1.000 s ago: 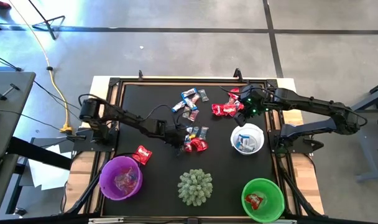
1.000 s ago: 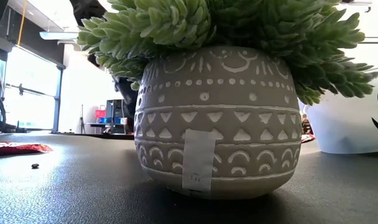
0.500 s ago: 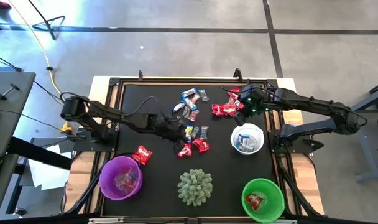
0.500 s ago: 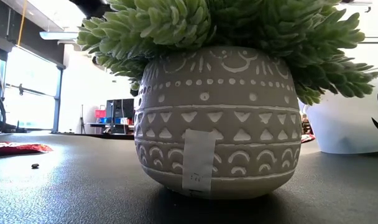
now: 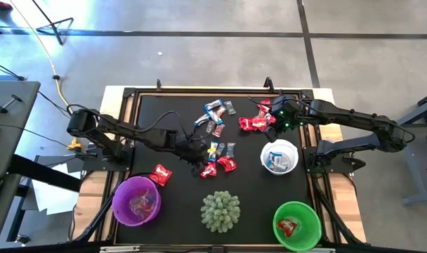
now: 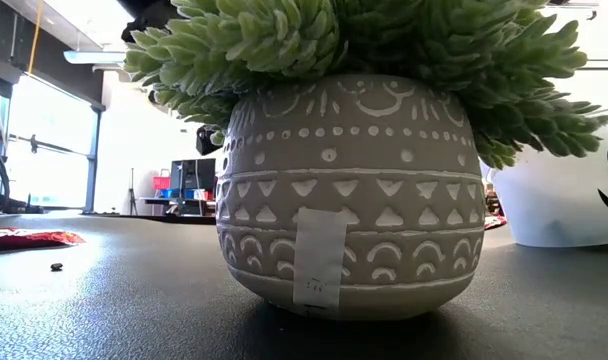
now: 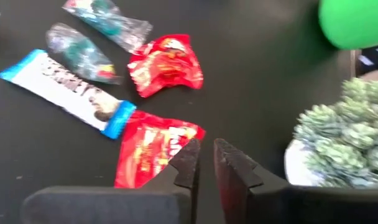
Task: Sort candy
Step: Put the red candy wrapper into the green bucket
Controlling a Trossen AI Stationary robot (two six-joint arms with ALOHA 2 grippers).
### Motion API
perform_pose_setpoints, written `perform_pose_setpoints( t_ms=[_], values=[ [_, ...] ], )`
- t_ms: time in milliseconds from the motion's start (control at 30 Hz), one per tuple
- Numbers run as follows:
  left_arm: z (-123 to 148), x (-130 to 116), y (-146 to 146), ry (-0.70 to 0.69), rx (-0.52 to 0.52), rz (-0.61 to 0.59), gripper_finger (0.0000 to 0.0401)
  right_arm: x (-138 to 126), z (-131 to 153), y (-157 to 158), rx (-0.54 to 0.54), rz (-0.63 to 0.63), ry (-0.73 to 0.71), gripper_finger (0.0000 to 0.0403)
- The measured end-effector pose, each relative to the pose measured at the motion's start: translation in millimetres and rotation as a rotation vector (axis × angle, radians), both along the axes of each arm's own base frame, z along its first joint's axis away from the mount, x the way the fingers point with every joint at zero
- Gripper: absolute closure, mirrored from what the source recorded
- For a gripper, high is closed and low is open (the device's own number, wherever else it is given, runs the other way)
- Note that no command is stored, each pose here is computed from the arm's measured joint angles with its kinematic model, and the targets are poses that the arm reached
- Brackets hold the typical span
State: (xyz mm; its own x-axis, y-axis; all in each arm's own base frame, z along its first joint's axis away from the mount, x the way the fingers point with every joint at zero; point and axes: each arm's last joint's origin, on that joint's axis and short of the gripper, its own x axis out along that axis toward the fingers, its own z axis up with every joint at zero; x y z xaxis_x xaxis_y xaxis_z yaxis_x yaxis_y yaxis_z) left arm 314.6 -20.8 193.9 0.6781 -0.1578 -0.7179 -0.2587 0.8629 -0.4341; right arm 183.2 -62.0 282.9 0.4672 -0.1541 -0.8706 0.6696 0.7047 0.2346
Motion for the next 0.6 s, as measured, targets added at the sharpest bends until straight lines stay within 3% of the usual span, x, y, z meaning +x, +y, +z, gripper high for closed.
perform_pose_setpoints(
  t_ms=[333,600],
  values=[
    [1.8,1.6,-0.9,-0.024,-0.017,-0.018,0.0287,0.3,0.2,-0.1,0.002,-0.006,-0.004,0.0277],
    [7.8,7.3,-0.1,-0.108,-0.002,0.016,0.0257,0.3,0.2,-0.2,0.002,-0.006,-0.005,0.0277]
  ],
)
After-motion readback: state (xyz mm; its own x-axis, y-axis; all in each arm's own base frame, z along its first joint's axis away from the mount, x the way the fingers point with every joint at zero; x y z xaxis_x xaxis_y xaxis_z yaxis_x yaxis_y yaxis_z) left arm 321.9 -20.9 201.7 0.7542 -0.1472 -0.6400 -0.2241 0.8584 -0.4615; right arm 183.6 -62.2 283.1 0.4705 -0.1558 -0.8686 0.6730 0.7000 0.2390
